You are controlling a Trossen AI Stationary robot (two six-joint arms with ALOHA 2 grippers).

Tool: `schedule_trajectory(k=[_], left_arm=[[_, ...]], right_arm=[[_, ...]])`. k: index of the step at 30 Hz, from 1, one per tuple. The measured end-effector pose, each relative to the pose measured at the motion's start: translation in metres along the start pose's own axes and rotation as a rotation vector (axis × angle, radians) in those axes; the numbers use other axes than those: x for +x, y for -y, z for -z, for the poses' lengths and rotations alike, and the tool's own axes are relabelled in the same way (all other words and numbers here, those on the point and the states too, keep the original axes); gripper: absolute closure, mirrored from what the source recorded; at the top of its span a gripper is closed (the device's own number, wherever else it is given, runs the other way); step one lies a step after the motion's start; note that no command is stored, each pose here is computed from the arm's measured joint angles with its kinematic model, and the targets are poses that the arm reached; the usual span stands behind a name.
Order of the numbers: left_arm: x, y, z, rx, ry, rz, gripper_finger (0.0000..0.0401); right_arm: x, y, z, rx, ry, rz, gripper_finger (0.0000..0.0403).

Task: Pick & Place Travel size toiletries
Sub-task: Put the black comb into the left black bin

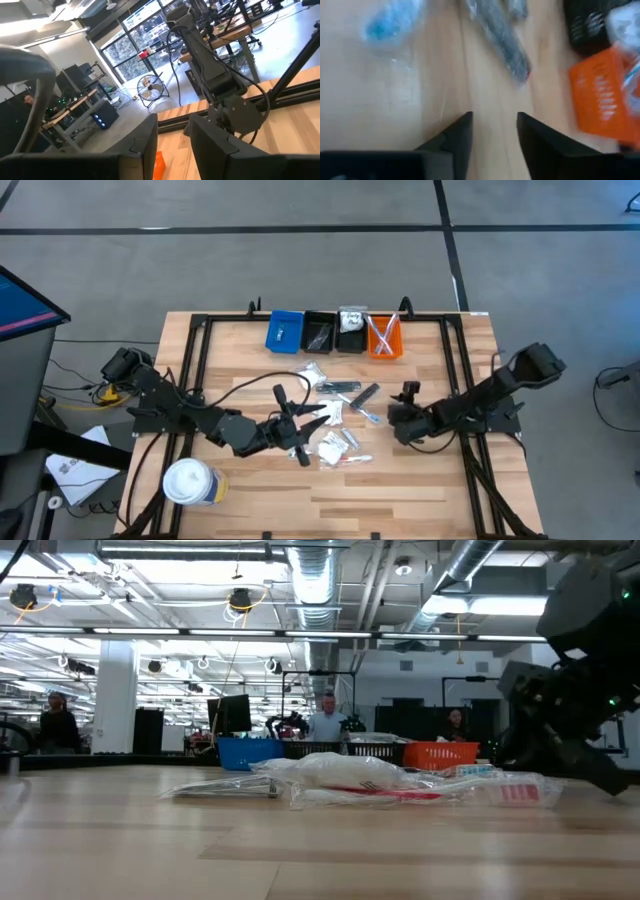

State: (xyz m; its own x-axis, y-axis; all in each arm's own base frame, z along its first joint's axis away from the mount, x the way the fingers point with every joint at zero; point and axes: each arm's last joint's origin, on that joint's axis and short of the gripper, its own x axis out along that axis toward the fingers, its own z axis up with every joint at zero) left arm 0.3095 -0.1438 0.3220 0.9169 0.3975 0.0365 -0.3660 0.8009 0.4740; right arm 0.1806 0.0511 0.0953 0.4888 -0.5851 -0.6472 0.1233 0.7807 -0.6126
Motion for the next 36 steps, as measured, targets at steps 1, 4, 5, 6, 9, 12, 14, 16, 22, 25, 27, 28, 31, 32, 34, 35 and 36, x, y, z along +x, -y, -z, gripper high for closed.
schedule_trajectory(k=[1,4,5,6,9,12,14,16,22,25,27,28,31,32,34,35,36], left_arm=[[0.000,0.000,0.000,0.000,0.000,0.001,0.0297],[0.000,0.000,0.000,0.000,0.000,0.001,0.0297],[0.000,0.000,0.000,0.001,0.000,0.001,0.0297],[0.000,0.000,0.000,0.002,-0.001,0.001,0.0297],[0.000,0.000,0.000,0.001,-0.001,0.001,0.0297],[0.000,0.000,0.000,0.001,-0.001,0.001,0.0297],[0.000,0.000,0.000,0.001,-0.001,0.001,0.0297],[0.000,0.000,0.000,0.001,-0.001,0.001,0.0297],[0.000,0.000,0.000,0.001,-0.001,0.001,0.0297],[0.000,0.000,0.000,0.001,-0.001,0.001,0.0297],[0.000,0.000,0.000,0.001,-0.001,0.001,0.0297],[0.000,0.000,0.000,0.001,-0.001,0.001,0.0297],[0.000,0.000,0.000,0.001,-0.001,0.001,0.0297],[0.000,0.000,0.000,0.001,-0.001,0.001,0.0297],[0.000,0.000,0.000,0.001,-0.001,0.001,0.0297],[0.000,0.000,0.000,0.001,-0.001,0.001,0.0297],[0.000,0.000,0.000,0.001,-0.001,0.001,0.0297]], right_arm=[[0.002,-0.002,-0.002,-0.014,0.013,0.021,0.0241],[0.005,-0.005,-0.008,-0.059,0.019,0.030,0.0207],[0.007,-0.006,-0.011,-0.064,0.021,0.031,0.0198],[0.008,-0.006,-0.015,-0.068,0.025,0.033,0.0190],[0.011,-0.006,-0.023,-0.129,0.026,0.035,0.0176],[0.018,-0.004,-0.033,-0.149,0.051,0.054,0.0173],[0.024,-0.002,-0.036,-0.162,0.057,0.071,0.0175],[0.030,0.000,-0.039,-0.176,0.058,0.074,0.0178],[0.048,0.009,-0.045,-0.136,0.028,0.118,0.0192],[0.052,0.013,-0.047,-0.127,0.020,0.107,0.0202],[0.052,0.014,-0.048,-0.126,0.025,0.098,0.0208],[0.052,0.014,-0.048,-0.127,0.027,0.098,0.0212],[0.051,0.014,-0.048,-0.129,0.029,0.097,0.0222],[0.050,0.013,-0.048,-0.131,0.032,0.097,0.0225],[0.048,0.010,-0.048,-0.132,0.036,0.095,0.0229],[0.046,0.008,-0.048,-0.130,0.037,0.096,0.0231],[0.045,0.007,-0.047,-0.130,0.037,0.092,0.0231]])
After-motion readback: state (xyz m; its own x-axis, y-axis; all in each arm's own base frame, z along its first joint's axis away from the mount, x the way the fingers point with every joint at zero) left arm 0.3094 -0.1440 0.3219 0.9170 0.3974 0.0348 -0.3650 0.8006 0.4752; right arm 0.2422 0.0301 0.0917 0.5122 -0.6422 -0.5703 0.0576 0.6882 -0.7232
